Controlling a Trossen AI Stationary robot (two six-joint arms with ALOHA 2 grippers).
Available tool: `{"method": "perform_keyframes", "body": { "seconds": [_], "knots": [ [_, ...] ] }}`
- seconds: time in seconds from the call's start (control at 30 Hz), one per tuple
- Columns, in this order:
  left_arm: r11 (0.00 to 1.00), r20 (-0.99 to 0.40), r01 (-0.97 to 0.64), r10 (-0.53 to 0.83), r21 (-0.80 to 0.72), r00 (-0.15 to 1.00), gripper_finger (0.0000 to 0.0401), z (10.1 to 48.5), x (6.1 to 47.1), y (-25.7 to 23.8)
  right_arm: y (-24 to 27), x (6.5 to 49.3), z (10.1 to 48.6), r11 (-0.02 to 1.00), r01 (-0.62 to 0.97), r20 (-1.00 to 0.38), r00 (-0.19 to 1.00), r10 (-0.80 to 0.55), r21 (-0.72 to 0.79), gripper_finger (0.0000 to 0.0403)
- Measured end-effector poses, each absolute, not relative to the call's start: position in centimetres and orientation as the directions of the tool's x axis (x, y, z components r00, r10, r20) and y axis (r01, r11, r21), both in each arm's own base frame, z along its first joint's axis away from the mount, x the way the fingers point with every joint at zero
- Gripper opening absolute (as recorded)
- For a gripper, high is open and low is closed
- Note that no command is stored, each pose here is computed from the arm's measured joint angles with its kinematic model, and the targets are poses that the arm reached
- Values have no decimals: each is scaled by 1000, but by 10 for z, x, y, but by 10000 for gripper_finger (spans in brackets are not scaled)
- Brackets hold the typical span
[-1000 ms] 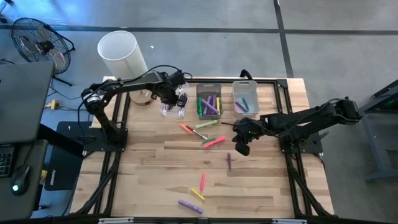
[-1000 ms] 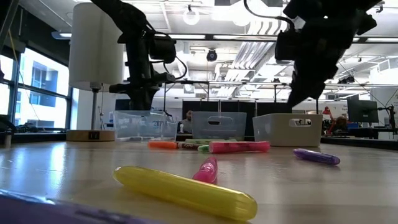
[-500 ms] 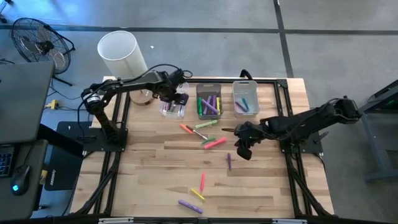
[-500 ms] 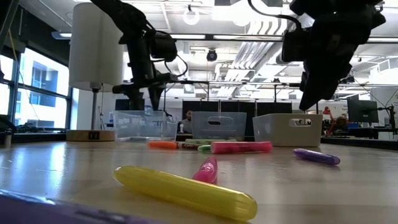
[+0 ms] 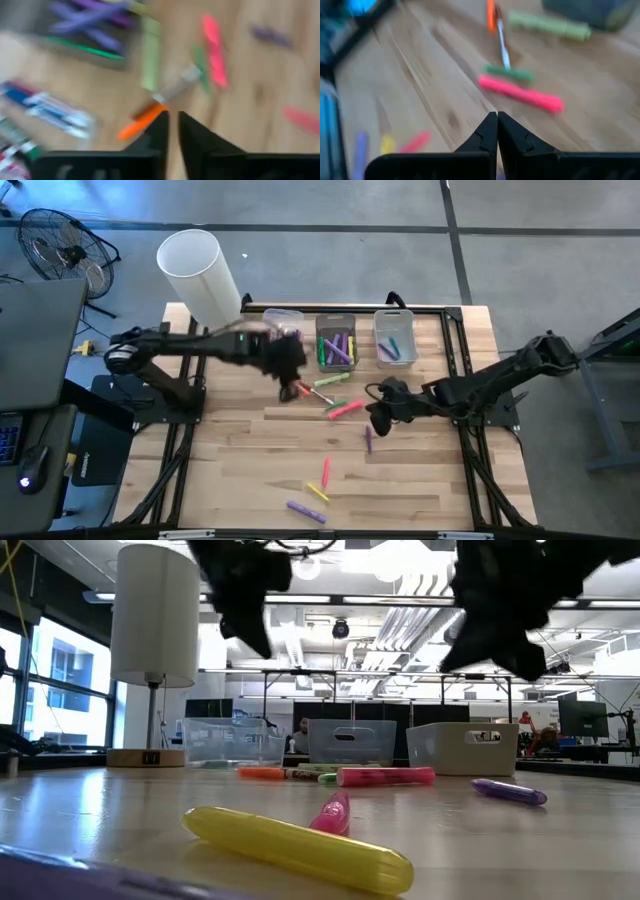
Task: Pick & Place Markers
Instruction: Put the purple pen into the gray bin
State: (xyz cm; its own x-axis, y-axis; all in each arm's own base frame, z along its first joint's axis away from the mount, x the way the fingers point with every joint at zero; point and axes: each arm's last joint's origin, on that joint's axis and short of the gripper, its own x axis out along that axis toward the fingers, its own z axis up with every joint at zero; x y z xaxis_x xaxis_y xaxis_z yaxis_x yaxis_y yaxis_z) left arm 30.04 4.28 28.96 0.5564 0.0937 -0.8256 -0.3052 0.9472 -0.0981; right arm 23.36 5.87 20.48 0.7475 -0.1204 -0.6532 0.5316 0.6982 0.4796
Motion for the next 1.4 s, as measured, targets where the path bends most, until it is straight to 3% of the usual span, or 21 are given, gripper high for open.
{"method": "perform_keyframes", "body": {
  "seconds": [0.07,0.23,0.33,0.43,0.63,0.83,1.07,1.4],
  "knots": [
    [978,-836,-197,49,-71,546,11,281,297,23,63,237,216,666,545,-609,775,-169,509,0],
    [987,-802,-81,-64,-138,593,15,252,277,5,74,250,250,614,612,-613,750,-249,499,0],
    [978,-764,-59,-118,-200,634,3,236,257,3,81,265,263,567,709,-732,633,-251,418,0],
    [967,-754,-77,-137,-242,643,7,224,234,1,90,280,263,490,825,-880,425,-211,281,0],
    [952,-712,-90,-156,-294,685,9,228,207,0,104,310,238,332,938,-974,160,-161,99,5],
    [949,-657,-64,-163,-308,736,9,241,199,0,109,327,200,298,954,-993,57,-106,23,66],
    [945,-670,-57,-184,-321,719,9,240,197,-1,104,338,170,289,956,-992,-18,-124,-54,139],
    [939,-697,-52,-213,-339,685,9,237,194,-2,98,343,139,284,955,-995,-71,-67,-87,105]
  ]
}}
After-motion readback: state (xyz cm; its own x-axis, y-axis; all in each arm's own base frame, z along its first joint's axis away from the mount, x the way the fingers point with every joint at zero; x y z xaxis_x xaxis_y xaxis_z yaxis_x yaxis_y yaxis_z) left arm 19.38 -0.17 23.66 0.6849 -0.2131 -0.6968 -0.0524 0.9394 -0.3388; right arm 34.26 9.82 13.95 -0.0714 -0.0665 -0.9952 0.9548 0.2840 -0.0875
